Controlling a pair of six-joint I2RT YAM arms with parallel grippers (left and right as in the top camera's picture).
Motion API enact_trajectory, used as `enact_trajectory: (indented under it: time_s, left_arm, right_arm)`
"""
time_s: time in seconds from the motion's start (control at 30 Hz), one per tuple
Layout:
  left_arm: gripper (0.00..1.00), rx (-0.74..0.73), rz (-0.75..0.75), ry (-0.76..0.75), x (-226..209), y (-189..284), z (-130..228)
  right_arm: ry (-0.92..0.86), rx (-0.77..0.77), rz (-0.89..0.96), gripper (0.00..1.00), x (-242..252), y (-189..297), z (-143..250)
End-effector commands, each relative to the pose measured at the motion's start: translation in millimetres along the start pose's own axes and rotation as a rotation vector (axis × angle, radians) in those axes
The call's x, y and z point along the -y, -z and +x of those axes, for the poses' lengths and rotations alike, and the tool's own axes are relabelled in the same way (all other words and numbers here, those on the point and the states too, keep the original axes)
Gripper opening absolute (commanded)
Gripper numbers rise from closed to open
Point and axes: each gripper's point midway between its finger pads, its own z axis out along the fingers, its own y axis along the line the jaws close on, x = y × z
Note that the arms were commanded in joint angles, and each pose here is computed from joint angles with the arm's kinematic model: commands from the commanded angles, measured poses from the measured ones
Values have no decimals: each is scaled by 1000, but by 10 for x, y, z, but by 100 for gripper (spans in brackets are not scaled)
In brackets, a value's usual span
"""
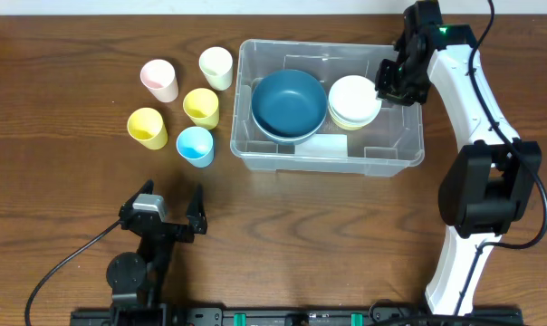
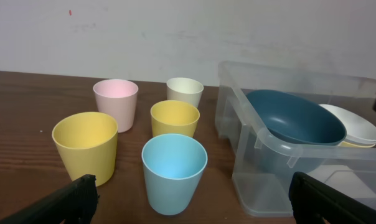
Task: Pack container
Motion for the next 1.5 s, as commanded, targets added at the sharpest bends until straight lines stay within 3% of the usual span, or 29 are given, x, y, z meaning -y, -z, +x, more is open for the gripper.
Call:
enact_trajectory:
  time_s: [0.0,0.17,0.3,0.37,0.47,0.53,0.57,0.73,0.83,1.03,1.2,1.47]
  left_arm:
    - [98,-44,-5,16,-26,-9,153]
    - [98,-44,-5,16,-26,-9,153]
    - [98,-44,-5,16,-26,-9,153]
    - [98,-44,-5,16,-26,-9,153]
    - [98,-44,-5,16,-25,-9,154]
    - [98,-44,-5,16,-25,-9,154]
    - [98,-44,-5,16,-26,-9,153]
    - [98,-44,-5,16,-26,-9,153]
    - [98,-44,-5,16,-26,-9,153]
    - [98,-44,-5,16,-26,-9,153]
    - [98,-44,-5,16,-26,-9,153]
    - [98,-44,-5,16,-26,-9,153]
  right_arm:
    - [12,-12,4,53,-37,-49,42]
    - [23,-5,-34,54,-116,15,22]
    - [78,36,-154,58,-394,392,-72]
    - [107,87,-178,64,-485,681,-147]
    - [115,192,-145,82,-452,1201,-266]
    - [86,268,-84,97,-291,1557,-330]
    - [52,296,-50,99,-187,1697,-345]
    - [-147,375,81,99,501,2279,-265]
    - [-306,342,130,99,1007,2442,-79]
    - [-460,284,179,99,1802,2511,143]
    - [-634,147,212,99,2300,2270,513]
    - [-795,-84,227,99,2656,1698,984]
